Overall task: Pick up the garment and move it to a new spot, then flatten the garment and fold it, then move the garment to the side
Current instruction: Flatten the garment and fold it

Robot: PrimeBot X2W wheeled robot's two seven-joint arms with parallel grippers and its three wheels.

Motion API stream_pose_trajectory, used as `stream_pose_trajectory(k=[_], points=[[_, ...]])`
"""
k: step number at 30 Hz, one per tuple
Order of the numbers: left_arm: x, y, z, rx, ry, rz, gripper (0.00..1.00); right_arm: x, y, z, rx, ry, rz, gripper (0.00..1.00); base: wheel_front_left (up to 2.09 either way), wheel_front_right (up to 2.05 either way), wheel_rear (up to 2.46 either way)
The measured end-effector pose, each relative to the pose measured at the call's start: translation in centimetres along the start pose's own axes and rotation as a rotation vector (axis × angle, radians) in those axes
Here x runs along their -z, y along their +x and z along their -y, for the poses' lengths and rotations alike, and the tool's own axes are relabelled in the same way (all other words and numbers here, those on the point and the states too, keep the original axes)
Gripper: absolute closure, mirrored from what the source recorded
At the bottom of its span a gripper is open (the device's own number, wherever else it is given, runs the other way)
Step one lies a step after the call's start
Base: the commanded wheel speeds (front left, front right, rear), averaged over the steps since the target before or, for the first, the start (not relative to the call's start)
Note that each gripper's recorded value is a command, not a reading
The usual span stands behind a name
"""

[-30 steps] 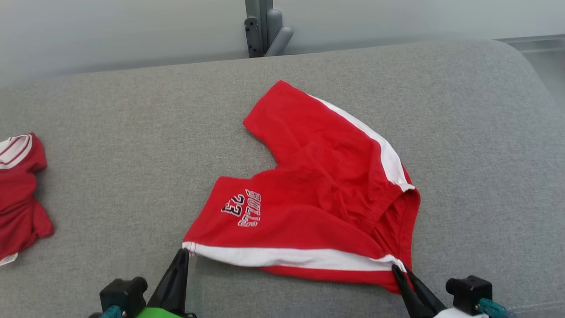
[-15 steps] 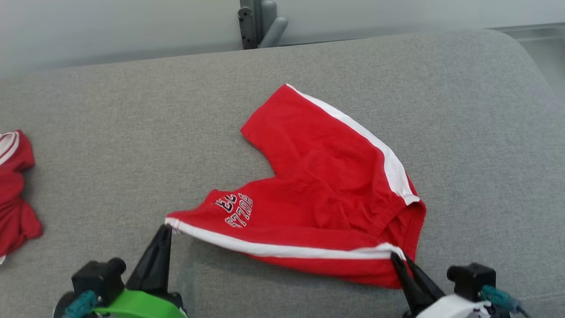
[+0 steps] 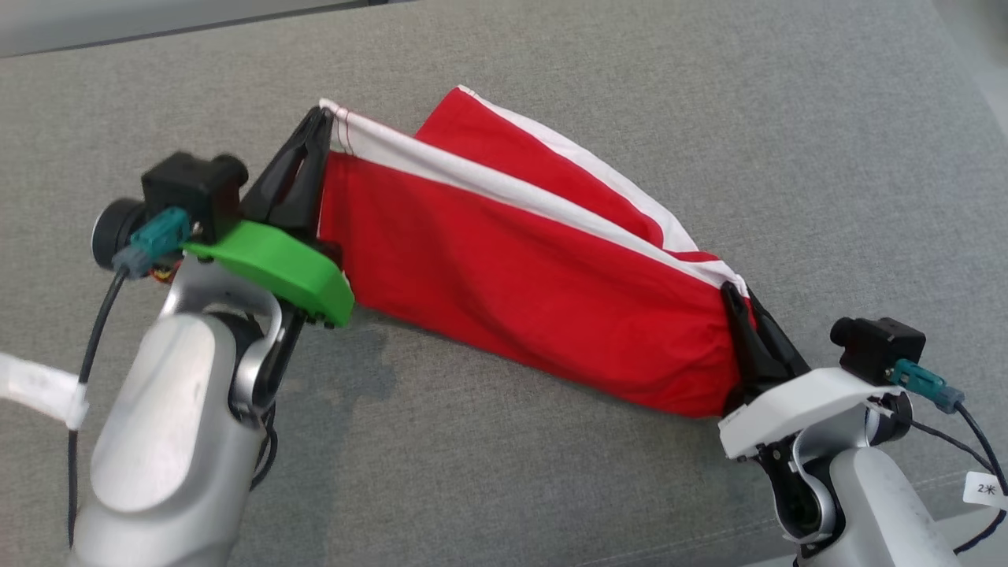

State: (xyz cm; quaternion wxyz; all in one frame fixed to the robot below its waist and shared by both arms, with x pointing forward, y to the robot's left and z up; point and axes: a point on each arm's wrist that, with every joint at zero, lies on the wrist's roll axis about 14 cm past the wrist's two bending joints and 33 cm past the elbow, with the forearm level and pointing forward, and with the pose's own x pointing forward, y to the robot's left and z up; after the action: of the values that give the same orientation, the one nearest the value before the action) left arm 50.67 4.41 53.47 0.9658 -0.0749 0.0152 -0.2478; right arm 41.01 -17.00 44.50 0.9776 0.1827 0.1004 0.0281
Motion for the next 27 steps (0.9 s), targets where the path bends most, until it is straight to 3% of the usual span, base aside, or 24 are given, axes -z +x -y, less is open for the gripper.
stream_pose_trajectory(k=[9, 23, 24, 25, 26, 27], points=[[5.0, 8.2, 1.1, 0.087, 0.034, -0.165, 1.0, 0.5, 2.1, 2.4, 0.062, 0.075, 0.036, 1.0, 0.0, 0.0, 0.0], [11.9, 13.1, 2.3, 0.117, 0.006, -0.28, 1.0, 2.2, 3.1, 4.5, 0.112, 0.068, -0.003, 1.0, 0.0, 0.0, 0.0], [12.1, 13.3, 2.4, 0.119, 0.005, -0.281, 1.0, 2.2, 3.1, 4.4, 0.111, 0.065, -0.005, 0.76, 0.0, 0.0, 0.0], [12.5, 13.4, 2.5, 0.12, 0.0, -0.29, 1.0, 2.2, 3.1, 4.4, 0.109, 0.061, -0.006, 0.45, 0.0, 0.0, 0.0], [13.0, 13.4, 2.7, 0.12, -0.009, -0.303, 0.76, 2.1, 3.1, 4.5, 0.11, 0.058, -0.003, 0.0, 0.0, 0.0, 0.0], [13.5, 13.3, 2.9, 0.123, -0.013, -0.317, 0.35, 2.1, 3.0, 4.6, 0.112, 0.055, -0.001, 0.0, 0.0, 0.0, 0.0]])
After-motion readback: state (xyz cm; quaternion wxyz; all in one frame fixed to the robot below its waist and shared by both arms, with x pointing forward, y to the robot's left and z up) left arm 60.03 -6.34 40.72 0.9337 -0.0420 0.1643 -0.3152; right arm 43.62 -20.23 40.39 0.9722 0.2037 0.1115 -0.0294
